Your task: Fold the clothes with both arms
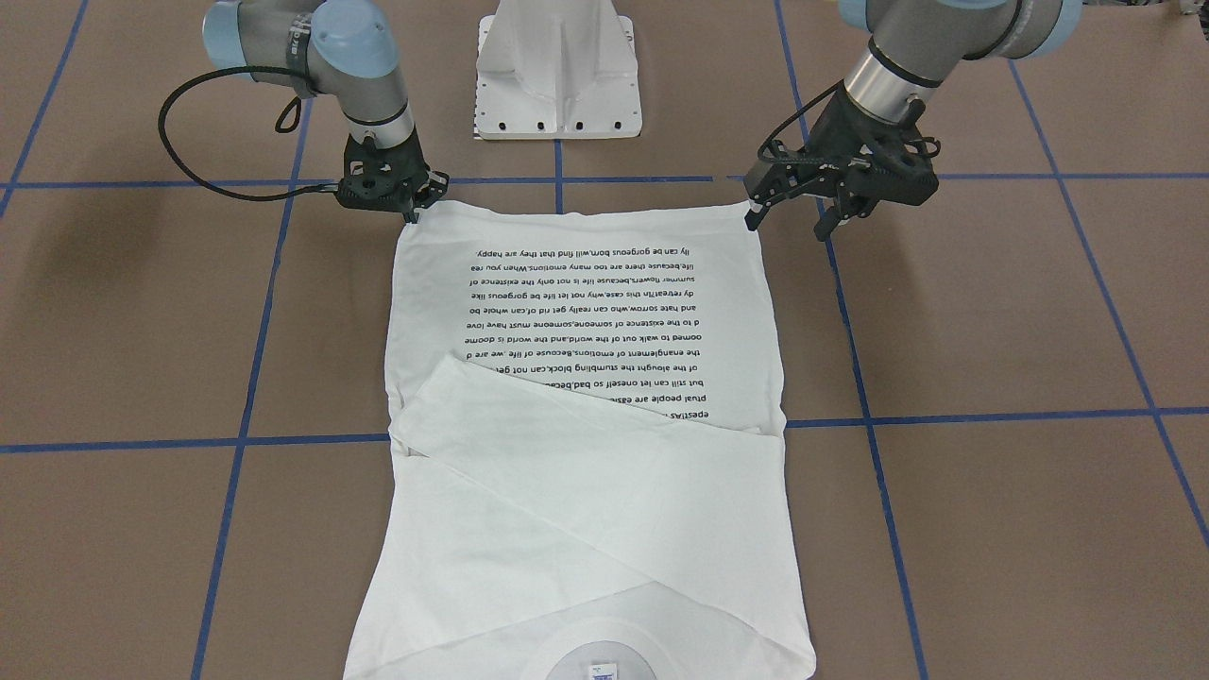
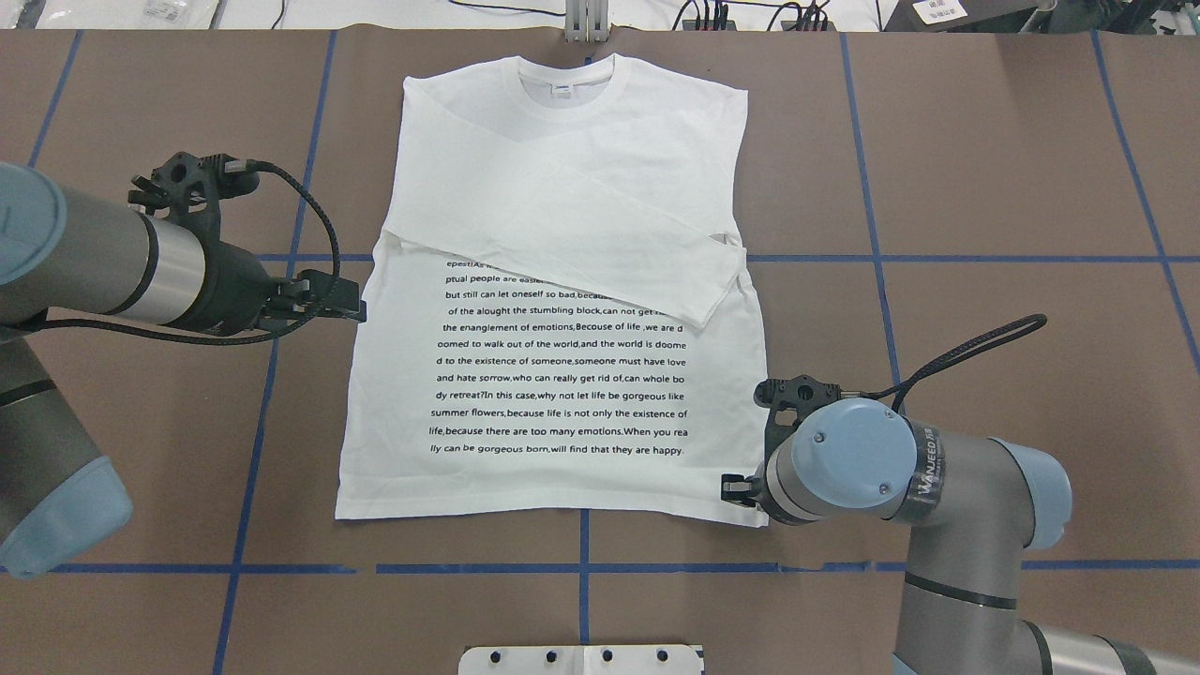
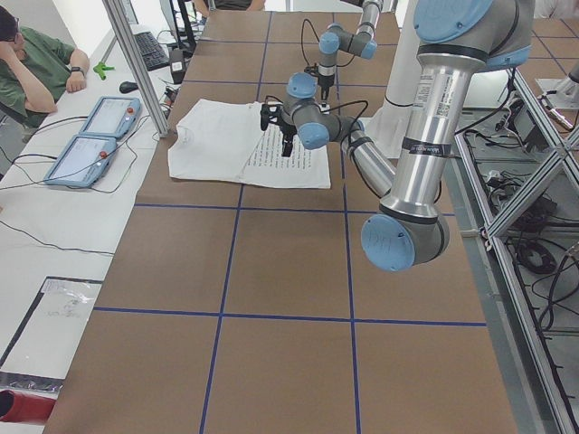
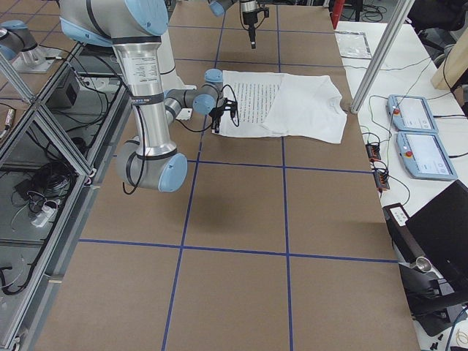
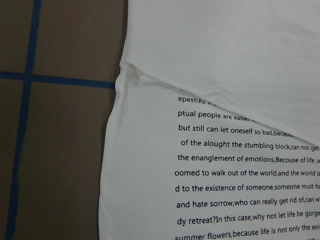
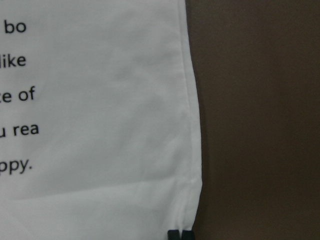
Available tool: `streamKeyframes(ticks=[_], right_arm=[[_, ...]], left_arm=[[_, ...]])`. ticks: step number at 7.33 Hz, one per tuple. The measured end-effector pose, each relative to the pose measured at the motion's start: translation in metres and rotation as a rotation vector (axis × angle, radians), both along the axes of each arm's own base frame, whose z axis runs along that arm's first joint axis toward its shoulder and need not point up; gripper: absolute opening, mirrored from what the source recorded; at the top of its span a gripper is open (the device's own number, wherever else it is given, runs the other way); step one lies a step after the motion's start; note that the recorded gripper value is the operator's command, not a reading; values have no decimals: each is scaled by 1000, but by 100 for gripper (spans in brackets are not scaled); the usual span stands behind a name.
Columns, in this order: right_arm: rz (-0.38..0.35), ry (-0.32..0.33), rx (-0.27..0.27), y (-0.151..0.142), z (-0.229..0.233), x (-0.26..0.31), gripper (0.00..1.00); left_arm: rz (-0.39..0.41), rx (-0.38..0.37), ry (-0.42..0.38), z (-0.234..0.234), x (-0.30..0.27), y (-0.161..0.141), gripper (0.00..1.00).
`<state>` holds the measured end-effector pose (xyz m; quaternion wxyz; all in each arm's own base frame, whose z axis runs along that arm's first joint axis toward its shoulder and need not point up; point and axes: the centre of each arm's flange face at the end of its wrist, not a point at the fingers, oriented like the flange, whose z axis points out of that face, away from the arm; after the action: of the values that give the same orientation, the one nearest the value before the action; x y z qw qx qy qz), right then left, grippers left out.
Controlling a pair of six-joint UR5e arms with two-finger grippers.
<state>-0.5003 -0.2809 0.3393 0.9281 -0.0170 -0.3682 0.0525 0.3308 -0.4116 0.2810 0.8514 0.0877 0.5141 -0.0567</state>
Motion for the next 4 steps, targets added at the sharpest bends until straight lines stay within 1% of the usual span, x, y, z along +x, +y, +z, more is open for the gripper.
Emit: streamKeyframes(ticks=[1,2,4], right_arm=[[7,-26,-1,1,-12,7,0],[21,-51,-7,1,-22,13,0],[38,-90,-7,-2,-37,24,0]], left_arm=[[-2,-8,-1,1,0,1,99],[-7,-39,1,6,4,5,99],[-10,-115,-20,32,26,34,99]])
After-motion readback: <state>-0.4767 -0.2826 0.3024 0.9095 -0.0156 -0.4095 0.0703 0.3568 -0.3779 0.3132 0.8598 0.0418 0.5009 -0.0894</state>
